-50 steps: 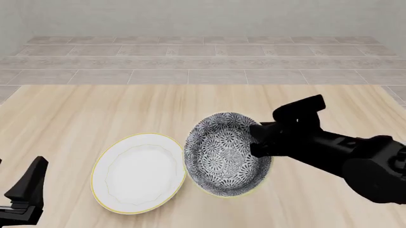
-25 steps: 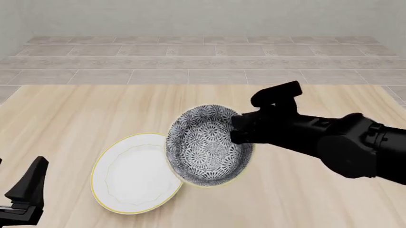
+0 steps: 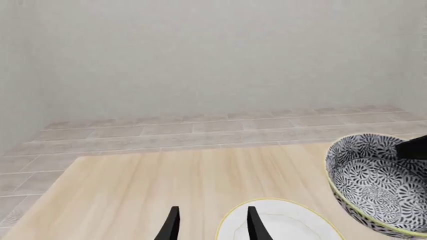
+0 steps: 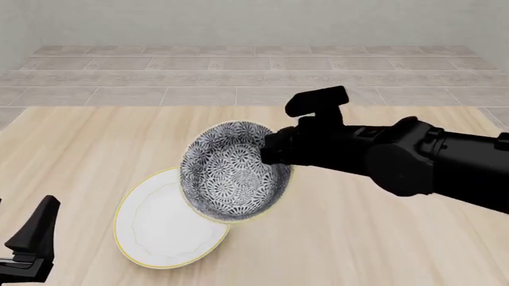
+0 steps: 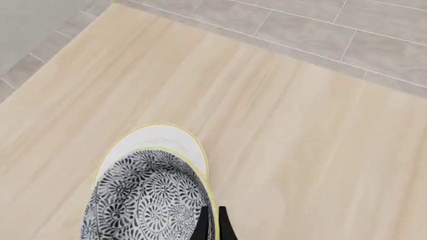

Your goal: Put the bowl on the plate.

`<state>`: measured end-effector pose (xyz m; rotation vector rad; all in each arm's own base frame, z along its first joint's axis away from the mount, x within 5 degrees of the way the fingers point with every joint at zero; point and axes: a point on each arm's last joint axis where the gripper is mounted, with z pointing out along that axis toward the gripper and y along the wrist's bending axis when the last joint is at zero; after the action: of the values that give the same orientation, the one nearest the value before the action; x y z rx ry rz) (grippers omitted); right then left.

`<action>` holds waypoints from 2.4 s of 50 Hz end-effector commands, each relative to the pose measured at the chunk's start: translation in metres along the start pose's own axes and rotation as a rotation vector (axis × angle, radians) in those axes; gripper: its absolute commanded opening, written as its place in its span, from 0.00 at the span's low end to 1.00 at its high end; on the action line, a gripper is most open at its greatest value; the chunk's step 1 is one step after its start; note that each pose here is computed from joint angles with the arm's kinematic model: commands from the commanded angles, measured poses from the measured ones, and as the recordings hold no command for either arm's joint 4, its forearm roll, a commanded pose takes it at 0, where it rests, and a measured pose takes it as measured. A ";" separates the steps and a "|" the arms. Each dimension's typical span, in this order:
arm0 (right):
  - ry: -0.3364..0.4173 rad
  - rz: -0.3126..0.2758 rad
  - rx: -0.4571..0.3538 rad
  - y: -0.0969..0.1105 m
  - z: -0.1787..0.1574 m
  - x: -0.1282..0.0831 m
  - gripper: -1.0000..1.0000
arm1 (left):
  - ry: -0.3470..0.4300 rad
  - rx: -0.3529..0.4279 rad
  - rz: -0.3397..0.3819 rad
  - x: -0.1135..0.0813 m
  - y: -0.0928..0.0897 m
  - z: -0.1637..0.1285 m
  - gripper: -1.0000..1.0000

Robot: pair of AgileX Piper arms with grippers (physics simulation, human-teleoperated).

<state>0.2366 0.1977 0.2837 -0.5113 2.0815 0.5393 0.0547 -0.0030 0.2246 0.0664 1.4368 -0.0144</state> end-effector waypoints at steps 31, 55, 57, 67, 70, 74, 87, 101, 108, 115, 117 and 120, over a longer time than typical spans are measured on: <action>0.067 0.110 -0.076 0.044 0.057 -0.018 0.00 | -0.009 -0.004 -0.002 -0.004 0.000 0.000 1.00; 0.101 0.160 -0.074 0.052 0.085 -0.019 0.00 | -0.017 -0.003 -0.005 -0.007 0.000 -0.001 1.00; 0.110 0.167 -0.077 0.055 0.088 -0.016 0.00 | -0.018 -0.004 -0.005 -0.008 0.000 -0.001 1.00; 0.126 0.170 -0.061 0.050 0.101 -0.009 0.00 | -0.020 -0.007 -0.005 -0.010 0.001 -0.001 1.00; 0.128 0.171 -0.059 0.049 0.103 -0.008 0.00 | -0.020 -0.007 -0.005 -0.010 0.001 -0.001 1.00; 0.138 0.184 -0.054 0.049 0.110 -0.005 0.00 | -0.021 -0.008 -0.005 -0.010 0.001 -0.001 1.00; 0.164 0.203 -0.049 0.050 0.124 0.008 0.00 | -0.022 -0.006 -0.005 -0.010 0.001 -0.001 1.00; 0.184 0.195 -0.051 0.052 0.136 0.020 0.00 | -0.021 -0.004 -0.005 -0.010 0.001 -0.001 1.00; 0.188 0.202 -0.055 0.054 0.138 0.026 0.00 | -0.021 -0.005 -0.005 -0.010 0.001 -0.001 1.00; 0.180 0.186 -0.063 0.056 0.137 0.027 0.00 | -0.022 -0.004 -0.005 -0.010 0.001 -0.001 1.00; 0.181 0.184 -0.066 0.058 0.138 0.027 0.00 | -0.023 -0.004 -0.005 -0.010 0.001 -0.001 1.00; 0.180 0.184 -0.068 0.058 0.138 0.028 0.00 | -0.023 -0.004 -0.005 -0.010 0.001 -0.001 1.00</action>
<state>0.2848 0.3139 0.2015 -0.4442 2.3058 0.6647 0.0523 -0.0027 0.2341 0.0590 1.4148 -0.0159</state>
